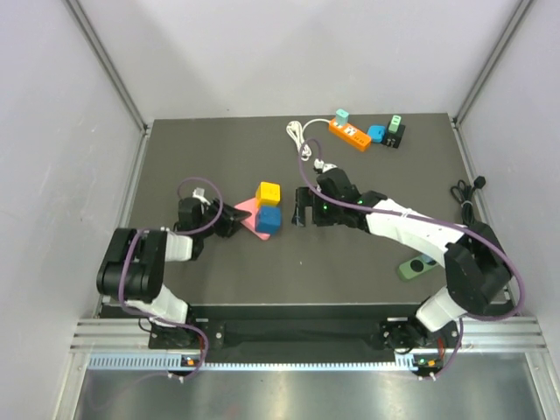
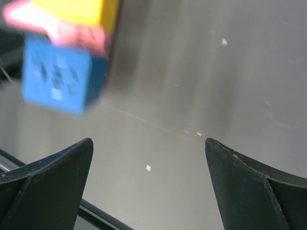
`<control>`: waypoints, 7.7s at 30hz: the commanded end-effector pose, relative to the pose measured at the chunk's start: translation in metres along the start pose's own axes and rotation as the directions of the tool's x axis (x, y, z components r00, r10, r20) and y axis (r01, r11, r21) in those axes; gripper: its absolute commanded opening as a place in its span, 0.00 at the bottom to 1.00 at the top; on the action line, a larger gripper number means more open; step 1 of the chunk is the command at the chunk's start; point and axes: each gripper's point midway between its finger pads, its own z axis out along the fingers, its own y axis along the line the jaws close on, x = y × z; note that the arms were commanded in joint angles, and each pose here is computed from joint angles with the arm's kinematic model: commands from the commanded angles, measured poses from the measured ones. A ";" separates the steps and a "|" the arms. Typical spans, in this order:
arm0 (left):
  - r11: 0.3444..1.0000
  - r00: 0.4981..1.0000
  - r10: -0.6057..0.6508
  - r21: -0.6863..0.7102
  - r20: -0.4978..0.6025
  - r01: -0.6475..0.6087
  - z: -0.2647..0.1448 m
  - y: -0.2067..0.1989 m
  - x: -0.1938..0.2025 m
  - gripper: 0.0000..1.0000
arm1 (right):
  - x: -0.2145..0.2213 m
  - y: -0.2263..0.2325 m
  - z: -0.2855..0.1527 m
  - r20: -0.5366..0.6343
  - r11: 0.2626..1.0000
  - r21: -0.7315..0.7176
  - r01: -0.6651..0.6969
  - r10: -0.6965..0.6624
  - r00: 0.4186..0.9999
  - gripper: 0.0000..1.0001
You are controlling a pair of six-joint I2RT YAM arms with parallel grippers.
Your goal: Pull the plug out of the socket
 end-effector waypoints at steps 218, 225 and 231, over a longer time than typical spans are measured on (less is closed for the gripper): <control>0.941 0.959 0.282 -0.187 -0.030 -0.283 -0.098 0.059 0.100 0.00 | -0.076 -0.067 -0.003 0.158 0.976 0.213 0.038 -0.073 0.985 1.00; 0.941 0.958 0.285 -0.184 -0.027 -0.285 -0.098 0.057 0.099 0.00 | -0.021 -0.008 -0.030 0.134 0.990 -0.137 0.041 -0.023 0.991 1.00; 0.941 0.960 0.277 -0.192 -0.033 -0.278 -0.097 0.061 0.101 0.00 | 0.022 0.054 -0.045 0.120 0.959 -0.260 0.112 -0.083 0.989 1.00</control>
